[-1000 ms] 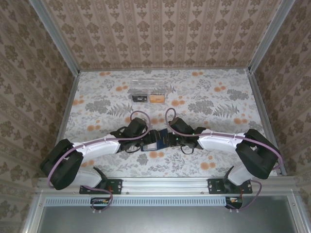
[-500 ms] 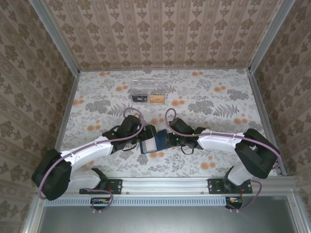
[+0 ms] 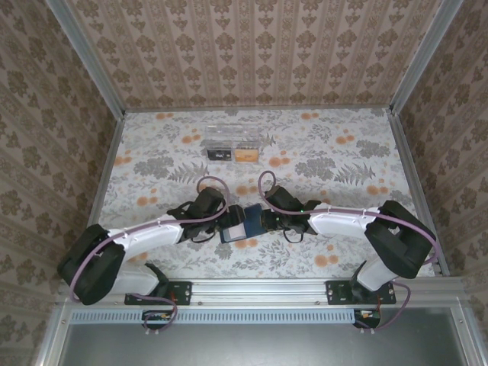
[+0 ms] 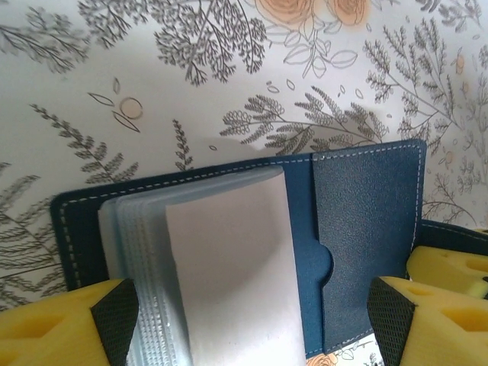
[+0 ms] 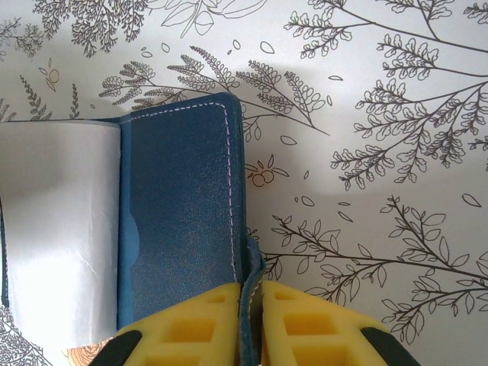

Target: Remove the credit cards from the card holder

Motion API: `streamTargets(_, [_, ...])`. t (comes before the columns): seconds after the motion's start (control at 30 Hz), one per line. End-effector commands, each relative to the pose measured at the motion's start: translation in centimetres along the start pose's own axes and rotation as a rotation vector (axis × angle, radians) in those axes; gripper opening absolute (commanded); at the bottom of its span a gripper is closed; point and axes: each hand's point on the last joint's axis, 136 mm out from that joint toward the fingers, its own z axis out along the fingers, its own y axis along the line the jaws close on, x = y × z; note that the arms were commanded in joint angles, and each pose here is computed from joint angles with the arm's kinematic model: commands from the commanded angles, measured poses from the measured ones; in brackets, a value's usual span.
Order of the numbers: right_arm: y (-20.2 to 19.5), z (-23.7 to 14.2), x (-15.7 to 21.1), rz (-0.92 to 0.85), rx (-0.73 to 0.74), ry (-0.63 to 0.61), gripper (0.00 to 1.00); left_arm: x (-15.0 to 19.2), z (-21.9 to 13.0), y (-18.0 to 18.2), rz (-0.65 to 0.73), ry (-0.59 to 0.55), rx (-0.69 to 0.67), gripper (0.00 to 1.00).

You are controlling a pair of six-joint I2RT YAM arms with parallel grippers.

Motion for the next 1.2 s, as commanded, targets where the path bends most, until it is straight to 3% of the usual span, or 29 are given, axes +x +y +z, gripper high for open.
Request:
streamTargets(0.0, [-0.5,0.4,0.6,0.012,0.012,0.013,0.15,0.4,0.6,-0.9,-0.012,0.019,0.037,0.83])
streamTargets(0.33, [-0.5,0.6,0.7,0.022,0.007,0.017,0.15,-0.3,0.3,-4.4,0.003,0.001,0.186,0.84])
streamTargets(0.73, [-0.9,0.3,0.7,0.029,0.026,0.006,0.17,-0.4,0.3,-4.8,0.014,0.0,0.19,0.97])
streamTargets(1.0, [-2.6,-2.9,-1.0,0.053,0.095,-0.123,0.23,-0.3,0.3,-4.4,0.022,-0.001,0.165,0.97])
streamTargets(1.17, [-0.7,-4.9,-1.7,0.035,-0.035,-0.168,0.32,-0.4,0.4,-4.4,0.028,-0.003,0.162,0.97])
